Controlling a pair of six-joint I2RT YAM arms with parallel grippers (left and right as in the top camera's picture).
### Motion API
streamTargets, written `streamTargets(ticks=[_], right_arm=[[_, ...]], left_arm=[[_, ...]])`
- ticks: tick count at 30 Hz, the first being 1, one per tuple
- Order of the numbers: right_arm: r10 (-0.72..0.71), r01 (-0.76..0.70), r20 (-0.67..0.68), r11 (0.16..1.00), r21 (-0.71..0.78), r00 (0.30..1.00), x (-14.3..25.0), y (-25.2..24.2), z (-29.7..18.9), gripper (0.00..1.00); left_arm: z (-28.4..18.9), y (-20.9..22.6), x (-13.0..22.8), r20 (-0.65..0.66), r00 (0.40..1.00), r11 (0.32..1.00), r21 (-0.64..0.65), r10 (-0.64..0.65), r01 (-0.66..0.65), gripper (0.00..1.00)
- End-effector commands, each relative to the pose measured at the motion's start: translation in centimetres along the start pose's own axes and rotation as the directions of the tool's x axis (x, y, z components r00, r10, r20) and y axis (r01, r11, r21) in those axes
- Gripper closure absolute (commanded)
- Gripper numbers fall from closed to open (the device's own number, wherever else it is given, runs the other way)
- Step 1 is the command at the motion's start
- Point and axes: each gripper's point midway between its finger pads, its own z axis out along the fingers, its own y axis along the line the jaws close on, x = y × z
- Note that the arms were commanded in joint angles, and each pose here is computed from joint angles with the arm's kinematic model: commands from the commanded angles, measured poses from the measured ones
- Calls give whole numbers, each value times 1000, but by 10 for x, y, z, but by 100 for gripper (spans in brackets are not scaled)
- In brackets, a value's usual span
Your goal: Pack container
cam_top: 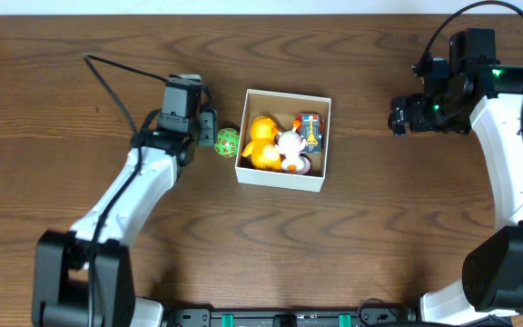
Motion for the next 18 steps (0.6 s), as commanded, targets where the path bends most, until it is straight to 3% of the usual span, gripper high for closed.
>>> streamTargets(ticks=[1,6,15,18], right_arm=[[9,-9,34,1000,3,999,-5,1,-11,1],[9,-9,34,1000,3,999,-5,1,-11,1],[10,-10,34,1000,3,999,-5,1,-11,1],[9,-9,35,1000,3,999,-5,1,-11,1]], left_arm=[[13,-13,9,-47,999,998,65,1,3,28],[18,-13,13,-63,998,998,65,3,1,26],[13,-42,15,-81,997,973,230,6,13,25],[14,-43,18,-91,996,971,237,7,15,30]])
